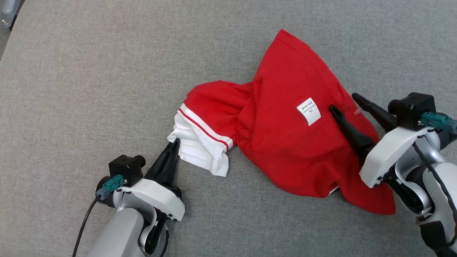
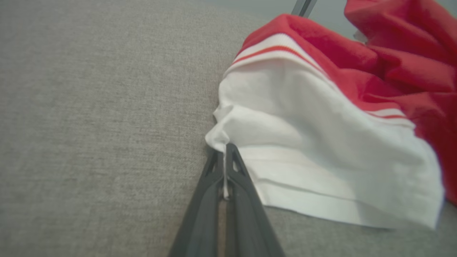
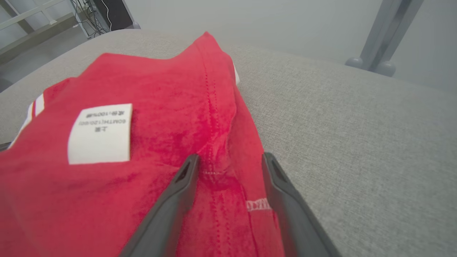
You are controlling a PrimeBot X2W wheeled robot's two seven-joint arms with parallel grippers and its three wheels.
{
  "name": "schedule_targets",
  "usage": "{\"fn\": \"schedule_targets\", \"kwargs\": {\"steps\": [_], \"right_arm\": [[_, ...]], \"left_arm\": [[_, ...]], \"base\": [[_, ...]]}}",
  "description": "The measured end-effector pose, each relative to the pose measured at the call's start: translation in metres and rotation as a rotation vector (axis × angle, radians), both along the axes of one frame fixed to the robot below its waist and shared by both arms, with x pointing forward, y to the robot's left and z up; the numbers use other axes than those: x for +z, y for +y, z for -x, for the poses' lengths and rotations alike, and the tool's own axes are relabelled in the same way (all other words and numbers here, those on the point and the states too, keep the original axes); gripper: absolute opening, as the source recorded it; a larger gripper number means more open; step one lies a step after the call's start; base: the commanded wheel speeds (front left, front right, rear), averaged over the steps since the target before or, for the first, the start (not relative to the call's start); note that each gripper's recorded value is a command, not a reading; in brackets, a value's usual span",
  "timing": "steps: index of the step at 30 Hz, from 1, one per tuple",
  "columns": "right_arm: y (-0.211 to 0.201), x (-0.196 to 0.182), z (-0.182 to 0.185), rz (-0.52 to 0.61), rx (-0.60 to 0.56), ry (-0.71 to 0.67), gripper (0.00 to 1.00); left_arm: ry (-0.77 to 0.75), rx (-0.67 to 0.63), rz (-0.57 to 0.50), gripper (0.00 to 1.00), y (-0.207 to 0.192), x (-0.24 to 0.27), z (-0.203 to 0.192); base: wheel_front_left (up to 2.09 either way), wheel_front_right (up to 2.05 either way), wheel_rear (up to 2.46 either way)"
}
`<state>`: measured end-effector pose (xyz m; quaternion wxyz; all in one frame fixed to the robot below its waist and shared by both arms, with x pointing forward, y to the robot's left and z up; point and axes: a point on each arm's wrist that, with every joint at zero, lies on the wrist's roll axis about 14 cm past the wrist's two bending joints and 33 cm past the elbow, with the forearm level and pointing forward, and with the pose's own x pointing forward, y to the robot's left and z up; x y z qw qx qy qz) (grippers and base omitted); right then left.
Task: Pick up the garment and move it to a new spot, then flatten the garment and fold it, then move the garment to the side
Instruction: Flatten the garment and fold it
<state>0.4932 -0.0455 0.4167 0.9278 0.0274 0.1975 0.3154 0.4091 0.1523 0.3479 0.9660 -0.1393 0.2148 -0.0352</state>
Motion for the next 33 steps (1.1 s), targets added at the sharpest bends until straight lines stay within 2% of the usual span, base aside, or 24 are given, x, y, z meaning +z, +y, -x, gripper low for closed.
{"fn": "schedule_targets", "kwargs": {"steps": [1,2,4,5,12,17,20,24,27,33], "right_arm": [[0.001,0.000,0.000,0.000,0.007,0.006,0.46],[0.002,-0.001,0.002,0.003,0.015,0.015,0.31],[0.002,0.000,0.003,-0.001,0.022,0.014,0.05],[0.001,0.001,0.003,-0.001,0.023,0.015,0.00],[-0.001,0.015,0.003,-0.024,0.016,-0.030,0.00],[-0.010,0.037,0.000,-0.114,-0.043,-0.079,0.00],[-0.024,0.060,-0.001,-0.216,-0.120,-0.116,0.00],[-0.047,0.087,-0.002,-0.286,-0.196,-0.181,0.00],[-0.064,0.114,-0.001,-0.341,-0.245,-0.245,0.00],[-0.109,0.177,-0.001,-0.420,-0.340,-0.405,0.00]], "left_arm": [[0.000,0.001,-0.001,0.00,0.000,0.000,0.000],[-0.001,0.003,-0.001,0.00,0.000,0.000,-0.001],[-0.005,0.005,-0.003,0.00,0.001,0.000,-0.002],[-0.006,0.007,-0.003,0.00,0.002,0.000,-0.003],[-0.017,0.008,-0.010,0.00,0.003,0.002,-0.005],[-0.068,0.036,-0.033,0.00,0.014,0.017,-0.015],[-0.195,0.052,-0.065,0.00,0.026,0.054,-0.035],[-0.299,0.031,-0.105,0.00,0.031,0.086,-0.048],[-0.385,-0.004,-0.118,0.00,0.024,0.117,-0.062],[-0.624,-0.063,-0.145,0.00,0.010,0.212,-0.096]], "base": [[0.00,0.00,0.00],[0.00,0.00,0.00],[0.00,0.00,0.00],[0.00,0.00,0.00],[0.00,0.00,0.00],[0.00,0.00,0.00],[0.00,0.00,0.00],[0.00,0.00,0.00],[0.00,0.00,0.00],[0.00,0.00,0.00]]}}
